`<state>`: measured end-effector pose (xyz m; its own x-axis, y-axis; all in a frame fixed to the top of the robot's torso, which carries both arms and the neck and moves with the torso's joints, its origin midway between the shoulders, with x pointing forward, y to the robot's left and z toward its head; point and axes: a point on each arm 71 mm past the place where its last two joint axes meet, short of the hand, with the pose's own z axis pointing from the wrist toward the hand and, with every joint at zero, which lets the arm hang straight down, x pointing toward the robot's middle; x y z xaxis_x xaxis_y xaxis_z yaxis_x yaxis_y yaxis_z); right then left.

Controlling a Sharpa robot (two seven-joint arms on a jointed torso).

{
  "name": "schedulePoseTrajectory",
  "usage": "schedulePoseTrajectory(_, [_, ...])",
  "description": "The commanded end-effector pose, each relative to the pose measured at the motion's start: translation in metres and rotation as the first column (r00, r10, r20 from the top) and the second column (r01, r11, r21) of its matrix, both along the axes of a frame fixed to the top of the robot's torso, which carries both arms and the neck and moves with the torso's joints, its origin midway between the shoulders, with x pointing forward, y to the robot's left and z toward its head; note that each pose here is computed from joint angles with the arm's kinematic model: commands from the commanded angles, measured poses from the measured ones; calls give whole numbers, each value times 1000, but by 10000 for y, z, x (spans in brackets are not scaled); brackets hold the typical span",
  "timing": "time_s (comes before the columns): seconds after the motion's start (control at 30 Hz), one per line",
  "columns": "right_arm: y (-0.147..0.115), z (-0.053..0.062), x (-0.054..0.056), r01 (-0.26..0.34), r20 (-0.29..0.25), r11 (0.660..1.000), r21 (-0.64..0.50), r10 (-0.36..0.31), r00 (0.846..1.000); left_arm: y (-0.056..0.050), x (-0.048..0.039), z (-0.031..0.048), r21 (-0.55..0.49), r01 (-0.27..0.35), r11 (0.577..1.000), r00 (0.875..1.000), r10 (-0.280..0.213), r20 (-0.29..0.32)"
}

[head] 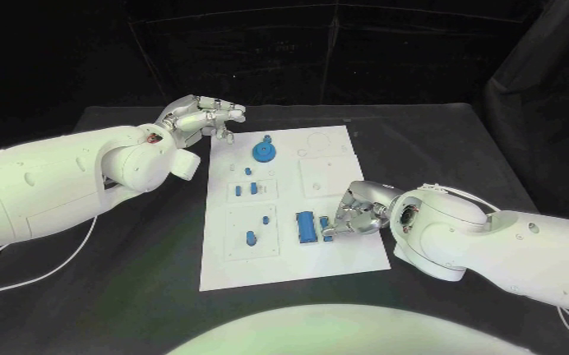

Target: Assemble the parts on the task board

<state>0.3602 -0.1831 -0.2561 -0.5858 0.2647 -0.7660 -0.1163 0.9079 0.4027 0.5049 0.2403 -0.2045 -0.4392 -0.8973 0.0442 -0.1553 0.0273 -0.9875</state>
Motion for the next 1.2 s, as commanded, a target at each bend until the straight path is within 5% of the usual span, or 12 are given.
schedulePoseTrajectory(0.03, [32,-12,-40,-70,-38,997,-12,70,997,-13,0,8,-8,13,1000,1000,-13,-4])
schedulePoseTrajectory(0.4, [10,-42,-32,-73,-61,997,-31,71,996,-19,3,4,-7,15,1000,1000,-15,-7])
schedulePoseTrajectory(0.83, [-43,-133,99,-20,-64,998,-64,16,998,-19,-1,2,-7,17,1000,1000,-17,-11])
schedulePoseTrajectory(1.2, [-30,-230,85,-102,-165,985,-140,78,983,-31,-3,-5,-5,26,1000,999,-26,-21])
